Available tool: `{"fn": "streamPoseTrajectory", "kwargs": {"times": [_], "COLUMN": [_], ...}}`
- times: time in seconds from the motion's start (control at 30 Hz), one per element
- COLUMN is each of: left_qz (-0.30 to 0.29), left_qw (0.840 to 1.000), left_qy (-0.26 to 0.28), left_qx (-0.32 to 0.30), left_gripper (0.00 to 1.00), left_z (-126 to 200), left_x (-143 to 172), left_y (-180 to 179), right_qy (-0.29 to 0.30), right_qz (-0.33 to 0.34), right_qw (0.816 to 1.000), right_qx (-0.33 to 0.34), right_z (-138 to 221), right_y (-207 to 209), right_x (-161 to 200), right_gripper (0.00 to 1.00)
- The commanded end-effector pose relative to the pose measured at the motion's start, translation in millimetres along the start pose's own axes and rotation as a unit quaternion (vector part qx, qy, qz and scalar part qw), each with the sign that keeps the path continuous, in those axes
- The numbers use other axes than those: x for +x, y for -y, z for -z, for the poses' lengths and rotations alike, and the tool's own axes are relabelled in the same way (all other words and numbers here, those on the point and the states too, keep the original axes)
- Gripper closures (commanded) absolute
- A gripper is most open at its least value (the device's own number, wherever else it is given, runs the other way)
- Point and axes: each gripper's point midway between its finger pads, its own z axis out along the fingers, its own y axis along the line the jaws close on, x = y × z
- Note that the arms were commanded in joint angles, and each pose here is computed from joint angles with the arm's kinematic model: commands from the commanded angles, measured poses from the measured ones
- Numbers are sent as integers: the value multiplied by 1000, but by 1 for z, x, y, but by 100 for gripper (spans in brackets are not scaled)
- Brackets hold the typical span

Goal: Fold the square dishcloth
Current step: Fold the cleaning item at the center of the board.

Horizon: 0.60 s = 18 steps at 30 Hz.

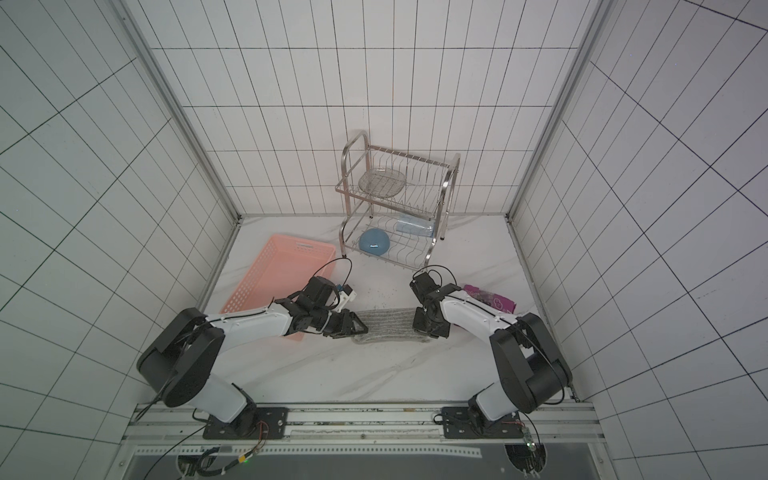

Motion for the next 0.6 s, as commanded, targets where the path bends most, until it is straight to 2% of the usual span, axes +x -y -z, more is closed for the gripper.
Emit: {"fn": "streamPoseTrajectory", "kwargs": {"times": [0.0,0.17,0.33,0.37,0.57], "left_qz": [0,43,111,114,107], "left_qw": [1000,998,993,992,988], "left_qy": [6,6,1,1,25], "left_qx": [-11,-36,-50,-61,-109], "left_gripper": [78,98,100,93,71], "left_z": [7,6,3,2,2], "left_x": [-3,-11,-12,-12,-17], "left_y": [3,-11,-32,-37,-53], "right_qy": [4,9,8,7,4], "right_qz": [2,1,3,3,3], "right_qw": [1000,1000,1000,1000,1000], "right_qx": [-1,8,18,18,12], "right_z": [7,10,10,9,7], "right_y": [0,5,9,9,6], "right_x": [3,2,3,4,4], "right_gripper": [86,86,86,86,86]}}
